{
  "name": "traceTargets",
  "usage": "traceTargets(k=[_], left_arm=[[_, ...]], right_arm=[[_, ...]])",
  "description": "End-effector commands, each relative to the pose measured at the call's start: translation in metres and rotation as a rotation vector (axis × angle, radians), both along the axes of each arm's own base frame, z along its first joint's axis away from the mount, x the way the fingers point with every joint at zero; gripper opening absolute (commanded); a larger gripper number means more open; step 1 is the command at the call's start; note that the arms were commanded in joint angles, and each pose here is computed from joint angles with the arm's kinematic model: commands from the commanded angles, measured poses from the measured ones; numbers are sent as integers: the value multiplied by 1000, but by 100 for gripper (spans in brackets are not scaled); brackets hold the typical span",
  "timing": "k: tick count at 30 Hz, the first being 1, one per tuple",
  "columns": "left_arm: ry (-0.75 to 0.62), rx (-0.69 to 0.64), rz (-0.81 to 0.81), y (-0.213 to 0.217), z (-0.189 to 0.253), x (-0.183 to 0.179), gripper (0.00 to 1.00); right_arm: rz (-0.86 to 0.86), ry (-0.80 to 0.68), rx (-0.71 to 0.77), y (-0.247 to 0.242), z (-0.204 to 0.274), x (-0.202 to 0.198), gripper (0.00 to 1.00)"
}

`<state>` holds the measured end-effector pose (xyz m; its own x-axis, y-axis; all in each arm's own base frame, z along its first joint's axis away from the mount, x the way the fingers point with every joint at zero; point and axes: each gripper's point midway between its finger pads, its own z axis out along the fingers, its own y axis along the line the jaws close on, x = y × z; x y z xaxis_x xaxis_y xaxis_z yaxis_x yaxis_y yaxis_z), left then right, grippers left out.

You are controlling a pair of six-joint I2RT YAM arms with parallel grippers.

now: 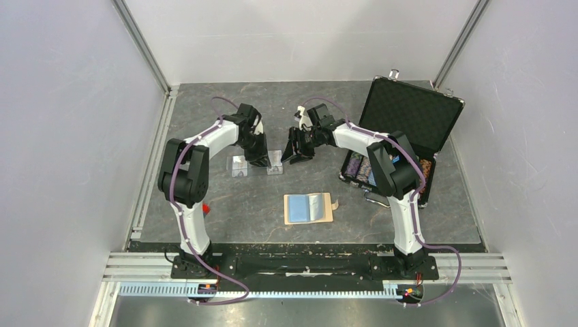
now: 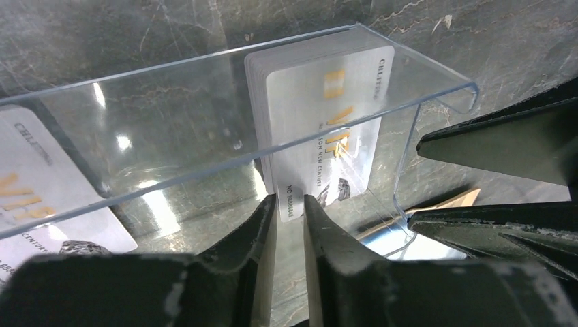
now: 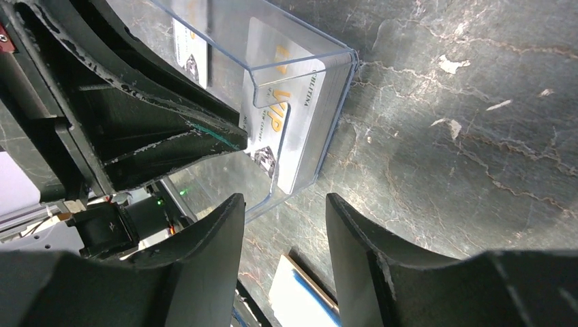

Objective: Put the credit cards into the card holder
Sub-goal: Pick up the credit card from the storage box.

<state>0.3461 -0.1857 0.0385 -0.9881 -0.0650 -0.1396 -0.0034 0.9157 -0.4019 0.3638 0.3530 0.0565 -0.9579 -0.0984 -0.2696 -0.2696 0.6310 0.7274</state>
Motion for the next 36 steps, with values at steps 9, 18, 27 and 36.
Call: traceTargets(k=[9,18,27,36], left_arm=[[-88,90,-103,-3,9,11,26],[-104,73,-115,-10,16,13,20],[-158,49,-114,-15,37,19,17],[-206,-25,-114,-26,56,23,19]], right_arm=[[33,-27,27,4,9,-5,49],[36,-29,23,3,9,-7,49],[37,-30,19,2,8,-8,49],[35,-34,18,1,8,-8,49]])
